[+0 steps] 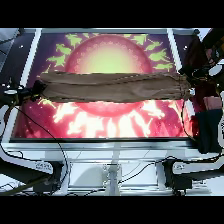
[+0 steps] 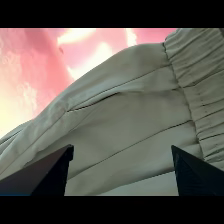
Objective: Fold the clothes and pants, and hang the long-sleeved shirts on hangers.
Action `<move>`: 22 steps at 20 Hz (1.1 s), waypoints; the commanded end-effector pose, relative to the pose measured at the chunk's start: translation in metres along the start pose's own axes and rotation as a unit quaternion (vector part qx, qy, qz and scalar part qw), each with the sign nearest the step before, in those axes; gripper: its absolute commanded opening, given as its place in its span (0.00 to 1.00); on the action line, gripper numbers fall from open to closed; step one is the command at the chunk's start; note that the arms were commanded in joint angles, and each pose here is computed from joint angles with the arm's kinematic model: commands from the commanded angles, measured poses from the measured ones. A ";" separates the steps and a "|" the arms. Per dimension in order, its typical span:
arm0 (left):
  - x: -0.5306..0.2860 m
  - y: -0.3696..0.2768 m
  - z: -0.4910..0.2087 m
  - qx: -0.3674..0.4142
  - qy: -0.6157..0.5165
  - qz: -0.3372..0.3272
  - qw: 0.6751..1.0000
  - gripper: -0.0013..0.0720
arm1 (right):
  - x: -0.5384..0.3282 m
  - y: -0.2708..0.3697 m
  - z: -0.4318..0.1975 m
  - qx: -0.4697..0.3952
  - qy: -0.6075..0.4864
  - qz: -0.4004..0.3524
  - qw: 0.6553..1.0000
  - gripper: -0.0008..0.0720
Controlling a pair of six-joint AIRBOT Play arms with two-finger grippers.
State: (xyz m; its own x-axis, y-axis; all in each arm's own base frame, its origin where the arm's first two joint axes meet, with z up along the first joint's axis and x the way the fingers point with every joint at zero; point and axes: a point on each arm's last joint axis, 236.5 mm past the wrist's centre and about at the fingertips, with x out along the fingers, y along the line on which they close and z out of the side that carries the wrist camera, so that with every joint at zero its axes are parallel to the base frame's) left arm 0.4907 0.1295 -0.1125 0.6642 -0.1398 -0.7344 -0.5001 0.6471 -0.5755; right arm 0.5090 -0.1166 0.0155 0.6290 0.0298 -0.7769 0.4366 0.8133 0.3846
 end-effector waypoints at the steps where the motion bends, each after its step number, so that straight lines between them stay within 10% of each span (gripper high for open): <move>1: -0.002 -0.016 0.008 0.052 -0.007 -0.015 0.999 0.77 | 0.000 0.001 0.000 0.001 0.001 0.002 1.000 0.94; 8: 0.002 -0.031 0.016 0.073 -0.028 -0.013 0.997 0.05 | -0.002 0.002 -0.022 -0.023 0.047 0.005 0.999 0.93; 11: -0.006 -0.058 0.030 0.090 -0.031 -0.041 0.995 0.05 | -0.009 -0.002 -0.019 -0.039 0.042 -0.008 0.998 0.76; 21: -0.112 -0.166 0.007 0.242 0.048 -0.151 0.957 0.04 | -0.075 0.083 -0.007 -0.132 -0.028 0.053 0.989 0.73; 22: -0.117 -0.167 0.007 0.240 0.049 -0.151 0.958 0.05 | -0.072 0.102 -0.013 -0.145 -0.030 0.067 0.987 0.54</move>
State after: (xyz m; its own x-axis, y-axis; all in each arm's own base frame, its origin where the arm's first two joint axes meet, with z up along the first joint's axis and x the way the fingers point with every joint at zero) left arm 0.5237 0.0594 0.0567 0.7290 -0.3743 -0.5731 -0.0302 0.8189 -0.5732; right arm 0.4928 -0.0643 0.0900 0.6828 0.0752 -0.7267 0.2379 0.9176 0.3185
